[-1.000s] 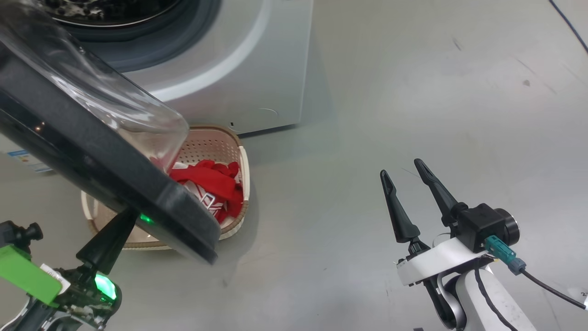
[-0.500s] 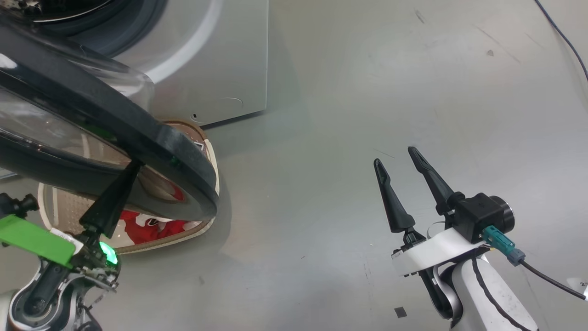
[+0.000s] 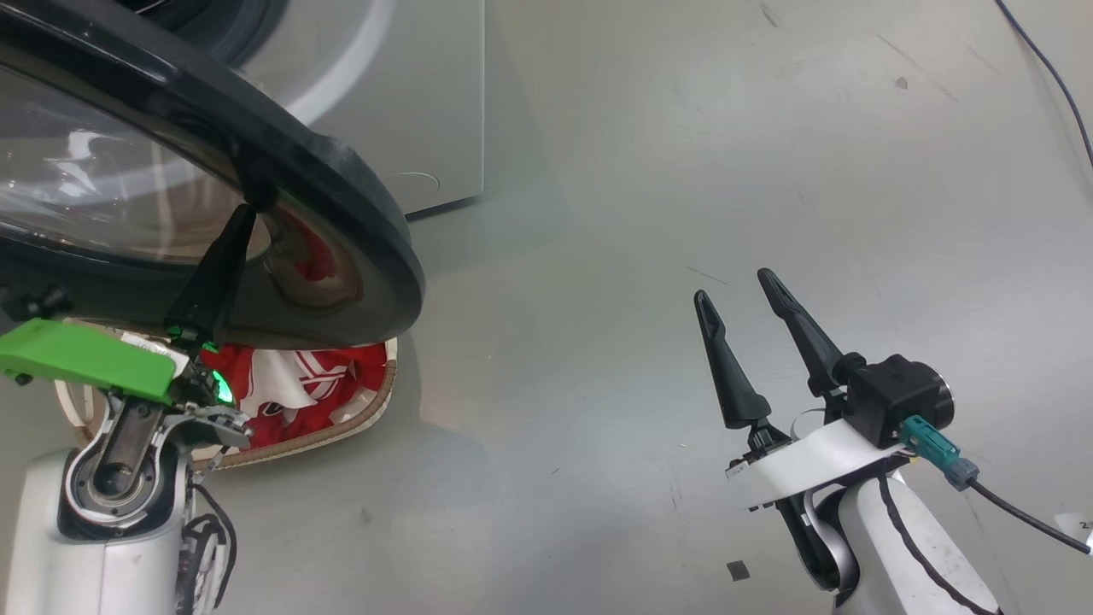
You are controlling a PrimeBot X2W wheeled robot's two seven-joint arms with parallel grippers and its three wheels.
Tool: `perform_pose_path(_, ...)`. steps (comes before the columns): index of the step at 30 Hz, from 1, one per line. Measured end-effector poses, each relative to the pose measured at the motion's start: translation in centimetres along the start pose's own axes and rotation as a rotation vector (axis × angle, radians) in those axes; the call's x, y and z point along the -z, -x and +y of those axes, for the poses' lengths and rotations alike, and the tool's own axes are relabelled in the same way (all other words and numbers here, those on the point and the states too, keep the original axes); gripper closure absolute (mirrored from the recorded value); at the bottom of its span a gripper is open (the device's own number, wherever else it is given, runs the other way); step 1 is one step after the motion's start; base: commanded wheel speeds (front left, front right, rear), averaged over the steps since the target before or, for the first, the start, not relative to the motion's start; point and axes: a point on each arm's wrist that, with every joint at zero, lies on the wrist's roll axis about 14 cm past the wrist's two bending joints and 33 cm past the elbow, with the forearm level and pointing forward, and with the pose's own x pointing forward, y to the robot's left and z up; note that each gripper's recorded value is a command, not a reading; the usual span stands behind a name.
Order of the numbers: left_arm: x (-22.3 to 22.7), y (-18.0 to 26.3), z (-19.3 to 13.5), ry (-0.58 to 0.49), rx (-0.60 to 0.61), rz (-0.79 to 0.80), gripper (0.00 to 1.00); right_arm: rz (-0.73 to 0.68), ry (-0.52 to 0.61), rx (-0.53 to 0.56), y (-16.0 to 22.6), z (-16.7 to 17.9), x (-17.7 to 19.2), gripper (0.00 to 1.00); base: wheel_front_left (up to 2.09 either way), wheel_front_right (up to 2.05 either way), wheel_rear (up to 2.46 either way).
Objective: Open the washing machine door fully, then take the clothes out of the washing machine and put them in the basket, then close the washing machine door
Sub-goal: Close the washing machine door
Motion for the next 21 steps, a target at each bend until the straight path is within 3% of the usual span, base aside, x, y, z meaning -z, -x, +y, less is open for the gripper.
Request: perform_pose_path(21, -0.9, -6.6, -0.3, -0.034, 0.001, -0.110, 1.00, -0.006, -0.022, 0.002, -0.1, 0.0, -0.4, 0.00, 0.00, 0.00, 0.00)
